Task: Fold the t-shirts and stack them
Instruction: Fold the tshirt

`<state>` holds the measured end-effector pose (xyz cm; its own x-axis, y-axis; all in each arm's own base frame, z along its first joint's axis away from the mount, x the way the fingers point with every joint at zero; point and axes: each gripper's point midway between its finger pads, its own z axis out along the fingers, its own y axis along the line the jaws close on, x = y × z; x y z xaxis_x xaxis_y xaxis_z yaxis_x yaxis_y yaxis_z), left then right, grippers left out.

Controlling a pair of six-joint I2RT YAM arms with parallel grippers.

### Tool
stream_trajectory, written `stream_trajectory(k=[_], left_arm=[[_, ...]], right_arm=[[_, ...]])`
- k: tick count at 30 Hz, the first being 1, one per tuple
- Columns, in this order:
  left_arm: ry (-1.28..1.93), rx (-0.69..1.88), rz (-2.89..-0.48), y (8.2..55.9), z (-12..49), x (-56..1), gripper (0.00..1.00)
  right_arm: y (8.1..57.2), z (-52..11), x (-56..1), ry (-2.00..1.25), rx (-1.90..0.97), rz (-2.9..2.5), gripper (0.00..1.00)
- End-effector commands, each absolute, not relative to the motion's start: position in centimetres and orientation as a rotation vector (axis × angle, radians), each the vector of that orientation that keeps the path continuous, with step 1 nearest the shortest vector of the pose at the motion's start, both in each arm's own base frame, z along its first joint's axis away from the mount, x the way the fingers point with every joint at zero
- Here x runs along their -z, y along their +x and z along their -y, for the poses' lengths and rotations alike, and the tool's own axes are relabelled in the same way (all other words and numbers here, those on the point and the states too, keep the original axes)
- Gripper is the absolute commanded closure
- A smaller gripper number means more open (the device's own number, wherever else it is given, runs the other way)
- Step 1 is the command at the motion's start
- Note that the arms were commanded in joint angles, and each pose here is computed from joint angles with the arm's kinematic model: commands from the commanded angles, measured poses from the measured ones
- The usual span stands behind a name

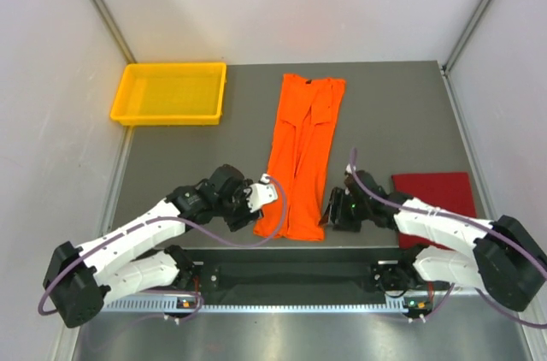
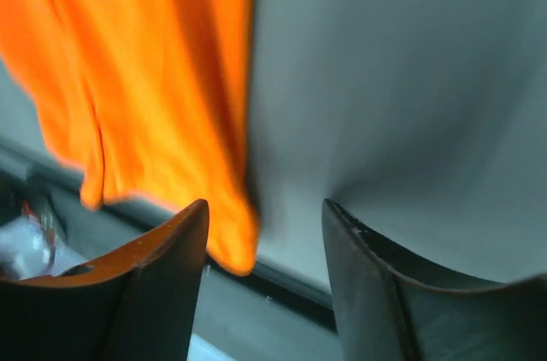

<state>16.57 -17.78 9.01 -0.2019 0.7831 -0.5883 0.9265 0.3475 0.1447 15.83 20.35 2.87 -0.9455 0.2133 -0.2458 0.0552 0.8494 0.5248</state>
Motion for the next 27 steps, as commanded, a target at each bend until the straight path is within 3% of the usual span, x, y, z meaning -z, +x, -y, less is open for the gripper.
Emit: stream_trajectory(k=[1,4,7,8,9,20,27], left_arm=[[1.515,0.425,-1.907,16.6,19.8,-9.1,0.39],[1.517,0.418,-1.87,17.0,20.1,-8.4,0.39],[1.528,0.407,-1.797,17.5,20.6,-7.8,0.43],[1.559,0.398,-1.733,17.6,20.8,-7.8,0.44],[1.573,0.403,-1.689,17.6,21.0,-7.7,0.44],[1.988,0.431,-0.973,13.6,23.4,-4.9,0.44],[2.185,0.417,-0.888,12.4,21.9,-3.6,0.46]], right_arm=[[13.6,-22.6,-3.1,0.29,-0.896,-2.73,0.47],[11.9,-23.3,-2.3,0.298,-0.957,-2.754,0.58],[10.6,-23.4,-1.4,0.273,-0.945,-2.803,0.79],[10.1,-23.4,-1.2,0.26,-0.946,-2.822,0.94],[9.9,-23.3,-1.2,0.255,-0.952,-2.828,1.0],[7.0,-19.5,0.3,0.273,-0.84,-2.902,1.0],[7.8,-19.7,-0.2,0.253,-0.842,-2.878,1.0]])
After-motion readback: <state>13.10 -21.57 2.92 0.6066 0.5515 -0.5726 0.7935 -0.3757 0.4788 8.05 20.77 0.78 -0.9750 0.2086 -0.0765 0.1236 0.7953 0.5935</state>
